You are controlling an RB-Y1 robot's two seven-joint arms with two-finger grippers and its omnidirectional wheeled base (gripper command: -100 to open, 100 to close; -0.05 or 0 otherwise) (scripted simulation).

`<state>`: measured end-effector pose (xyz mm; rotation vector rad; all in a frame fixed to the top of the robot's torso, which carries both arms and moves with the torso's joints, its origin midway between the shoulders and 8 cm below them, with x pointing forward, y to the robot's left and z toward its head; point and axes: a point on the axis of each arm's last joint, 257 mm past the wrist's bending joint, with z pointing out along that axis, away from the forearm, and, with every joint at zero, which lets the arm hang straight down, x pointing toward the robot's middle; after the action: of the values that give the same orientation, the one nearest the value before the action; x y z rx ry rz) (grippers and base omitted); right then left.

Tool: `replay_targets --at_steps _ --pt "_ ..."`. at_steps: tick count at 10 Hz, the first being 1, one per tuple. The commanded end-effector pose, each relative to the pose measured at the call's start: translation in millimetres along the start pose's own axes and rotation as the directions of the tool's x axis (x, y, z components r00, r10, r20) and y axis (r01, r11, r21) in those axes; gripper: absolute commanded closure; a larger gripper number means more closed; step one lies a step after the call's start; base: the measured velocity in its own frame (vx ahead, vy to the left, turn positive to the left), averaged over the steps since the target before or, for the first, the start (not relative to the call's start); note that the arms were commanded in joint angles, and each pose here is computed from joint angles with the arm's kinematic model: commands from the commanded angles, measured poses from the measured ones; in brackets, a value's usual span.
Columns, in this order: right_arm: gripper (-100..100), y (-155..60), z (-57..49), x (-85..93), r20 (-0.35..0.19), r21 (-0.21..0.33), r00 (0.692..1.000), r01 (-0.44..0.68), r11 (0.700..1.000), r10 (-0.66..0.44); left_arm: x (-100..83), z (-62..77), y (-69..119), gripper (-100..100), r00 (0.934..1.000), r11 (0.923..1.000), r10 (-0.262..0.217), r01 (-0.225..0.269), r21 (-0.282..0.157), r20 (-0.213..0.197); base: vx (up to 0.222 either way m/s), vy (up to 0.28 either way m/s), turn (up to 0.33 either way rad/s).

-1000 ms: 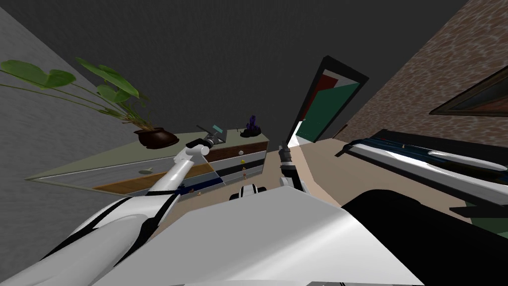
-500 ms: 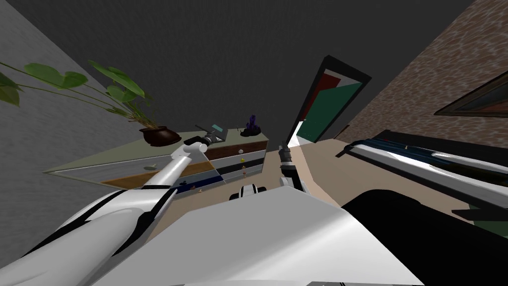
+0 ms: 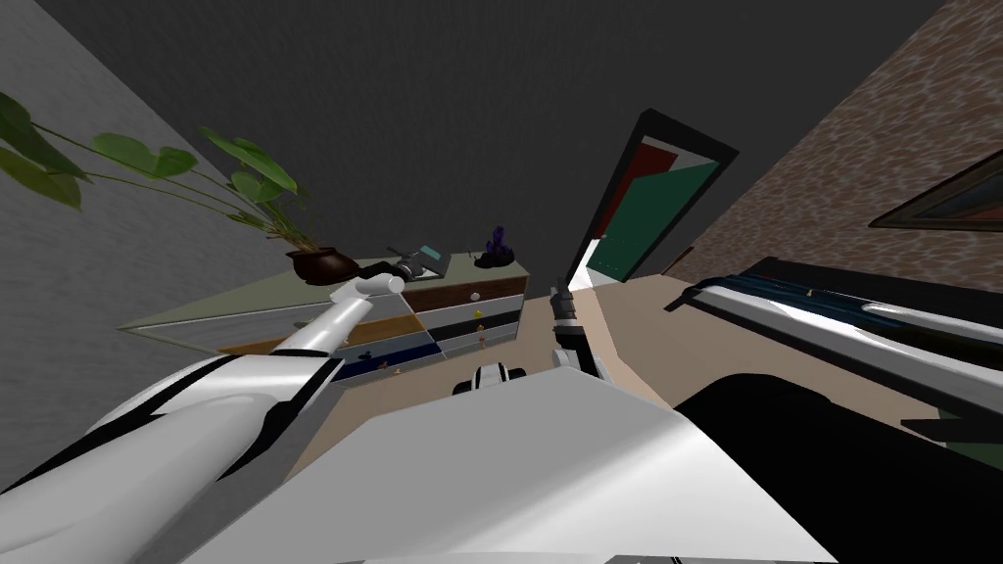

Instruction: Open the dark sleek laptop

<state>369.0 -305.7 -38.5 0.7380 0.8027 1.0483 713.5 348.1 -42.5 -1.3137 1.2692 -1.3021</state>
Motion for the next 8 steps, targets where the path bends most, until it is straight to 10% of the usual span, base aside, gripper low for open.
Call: replay_targets --at_steps 1,6,7,8 --pt "0 0 0.0 0.0 0.000 0.000 1.000 0.000 1.000 0.000 -23.2 4.0 -39.6 -100 0.9993 0.9987 0.013 -0.015 0.050 0.035 -0.092 -0.038 0.068" --pt "0 0 0.0 0.0 0.000 0.000 1.000 0.000 1.000 0.000 -50.5 3.5 -31.7 -100 0.9962 0.9996 0.002 -0.004 0.027 0.087 -0.009 -0.005 -0.003" --pt "0 0 0.0 0.0 0.000 0.000 1.000 0.000 1.000 0.000 -51.8 3.1 -31.0 0 0.9960 0.9997 0.001 -0.003 0.024 0.090 0.000 0.000 0.000" --pt "0 0 0.0 0.0 0.000 0.000 1.000 0.000 1.000 0.000 -51.6 3.2 -31.1 0 0.9960 0.9997 0.001 -0.003 0.025 0.089 0.000 0.000 0.000"
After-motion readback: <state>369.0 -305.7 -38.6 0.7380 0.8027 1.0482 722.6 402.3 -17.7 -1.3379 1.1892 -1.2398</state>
